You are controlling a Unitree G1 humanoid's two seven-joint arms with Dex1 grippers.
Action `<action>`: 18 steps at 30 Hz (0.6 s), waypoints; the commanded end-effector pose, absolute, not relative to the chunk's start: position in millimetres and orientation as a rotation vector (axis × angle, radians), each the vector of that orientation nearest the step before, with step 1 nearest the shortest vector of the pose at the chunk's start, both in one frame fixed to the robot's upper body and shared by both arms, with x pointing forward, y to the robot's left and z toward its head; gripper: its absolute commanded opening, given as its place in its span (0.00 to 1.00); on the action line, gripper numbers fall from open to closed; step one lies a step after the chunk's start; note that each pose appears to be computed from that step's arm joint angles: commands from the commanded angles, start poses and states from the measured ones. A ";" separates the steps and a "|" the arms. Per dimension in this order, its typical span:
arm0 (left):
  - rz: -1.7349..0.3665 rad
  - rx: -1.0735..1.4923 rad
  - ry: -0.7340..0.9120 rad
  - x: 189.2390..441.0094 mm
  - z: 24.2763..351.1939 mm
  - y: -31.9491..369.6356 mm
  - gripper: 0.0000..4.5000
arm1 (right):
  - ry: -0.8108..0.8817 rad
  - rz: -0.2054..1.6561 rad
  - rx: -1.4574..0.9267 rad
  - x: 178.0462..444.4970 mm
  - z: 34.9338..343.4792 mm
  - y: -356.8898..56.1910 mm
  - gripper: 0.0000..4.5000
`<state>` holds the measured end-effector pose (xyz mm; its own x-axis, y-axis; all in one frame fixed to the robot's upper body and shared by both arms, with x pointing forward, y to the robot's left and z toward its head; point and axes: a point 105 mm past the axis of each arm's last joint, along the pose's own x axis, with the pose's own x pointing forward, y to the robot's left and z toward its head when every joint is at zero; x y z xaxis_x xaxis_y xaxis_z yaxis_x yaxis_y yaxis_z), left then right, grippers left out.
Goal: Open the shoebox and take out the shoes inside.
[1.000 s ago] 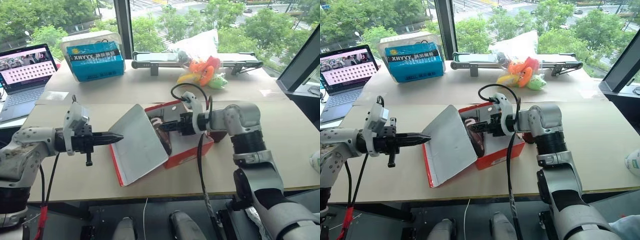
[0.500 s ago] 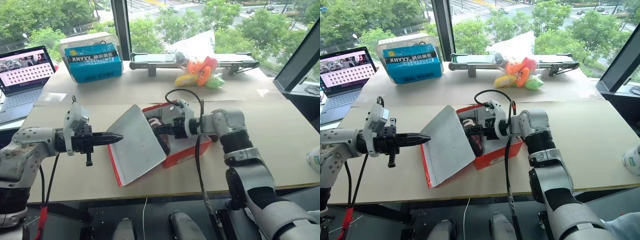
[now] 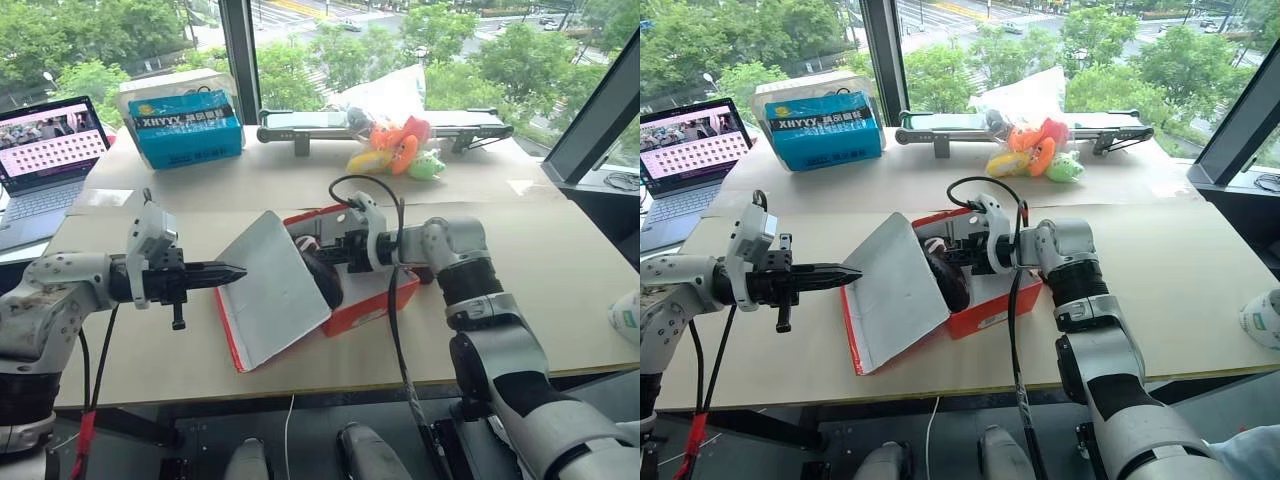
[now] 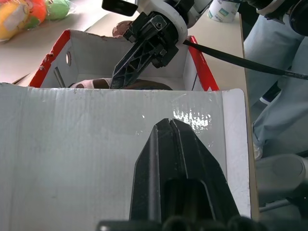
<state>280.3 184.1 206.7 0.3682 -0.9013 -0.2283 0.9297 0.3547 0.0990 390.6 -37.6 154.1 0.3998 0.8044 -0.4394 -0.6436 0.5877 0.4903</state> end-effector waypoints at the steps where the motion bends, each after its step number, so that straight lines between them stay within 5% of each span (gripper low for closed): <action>1: -1.188 0.269 0.098 280.5 217.9 182.6 0.00 | 0.713 0.835 0.214 395.2 148.7 -54.2 0.00; 18: -1.191 0.267 0.100 282.2 218.1 180.1 0.00 | 0.544 0.762 0.223 382.0 206.2 -81.8 0.00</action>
<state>282.7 182.3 210.3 0.3730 -0.9005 -0.2234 0.9275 0.3560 0.1139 385.3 -80.8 181.7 0.5701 0.6829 -0.4567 -0.5601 0.7298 0.3921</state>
